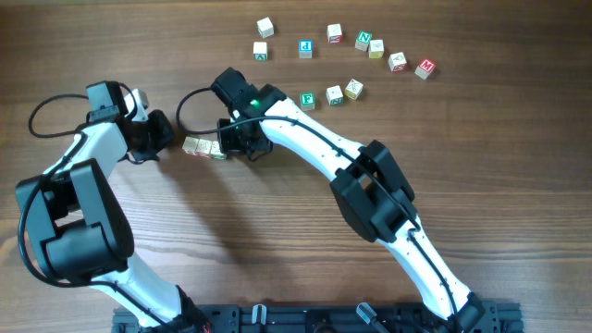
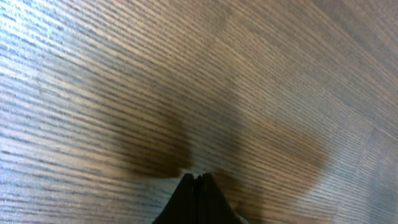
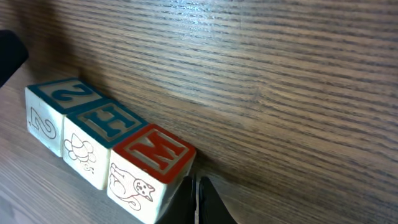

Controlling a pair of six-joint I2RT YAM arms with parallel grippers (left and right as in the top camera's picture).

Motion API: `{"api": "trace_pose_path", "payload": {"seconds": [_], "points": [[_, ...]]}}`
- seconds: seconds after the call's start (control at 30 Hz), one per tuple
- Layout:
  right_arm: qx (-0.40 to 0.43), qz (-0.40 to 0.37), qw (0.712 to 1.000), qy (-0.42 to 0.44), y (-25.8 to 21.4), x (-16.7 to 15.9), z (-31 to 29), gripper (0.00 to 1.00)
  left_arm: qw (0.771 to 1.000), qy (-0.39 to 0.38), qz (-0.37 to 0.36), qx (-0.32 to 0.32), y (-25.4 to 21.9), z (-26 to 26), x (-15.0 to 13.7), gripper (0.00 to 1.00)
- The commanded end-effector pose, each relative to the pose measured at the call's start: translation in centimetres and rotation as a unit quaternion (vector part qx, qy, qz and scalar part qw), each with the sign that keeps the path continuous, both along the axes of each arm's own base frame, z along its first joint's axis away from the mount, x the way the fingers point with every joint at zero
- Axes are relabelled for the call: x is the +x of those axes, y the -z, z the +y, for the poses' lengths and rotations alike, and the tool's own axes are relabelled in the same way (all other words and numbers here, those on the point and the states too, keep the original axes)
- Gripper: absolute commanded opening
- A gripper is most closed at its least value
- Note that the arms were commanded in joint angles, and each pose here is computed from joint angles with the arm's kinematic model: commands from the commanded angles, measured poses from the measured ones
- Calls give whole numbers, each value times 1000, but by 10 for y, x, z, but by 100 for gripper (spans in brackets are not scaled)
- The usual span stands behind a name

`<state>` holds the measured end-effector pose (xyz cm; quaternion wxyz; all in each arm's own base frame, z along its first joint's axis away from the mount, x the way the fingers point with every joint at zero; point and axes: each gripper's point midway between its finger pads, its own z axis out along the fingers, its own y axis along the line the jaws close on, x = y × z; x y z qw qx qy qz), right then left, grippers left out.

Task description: Form a horizontal line

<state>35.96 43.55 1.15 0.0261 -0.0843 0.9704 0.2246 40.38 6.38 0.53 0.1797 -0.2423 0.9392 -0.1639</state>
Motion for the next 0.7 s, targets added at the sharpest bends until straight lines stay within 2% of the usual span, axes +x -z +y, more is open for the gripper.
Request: {"api": "trace_pose_path", "payload": {"seconds": [0.0,0.3,0.67], "points": [[-16,5,1000,8,18,-1,-3,5,1000,10,8,-7,7,-4,-4,4],[-6,11,1000,3,16,-4,1,5,1000,9,21,-12,16,-7,-15,4],[-2,7,1000,1,15,-3,3,5,1000,13,14,-22,14,-10,-13,4]]}}
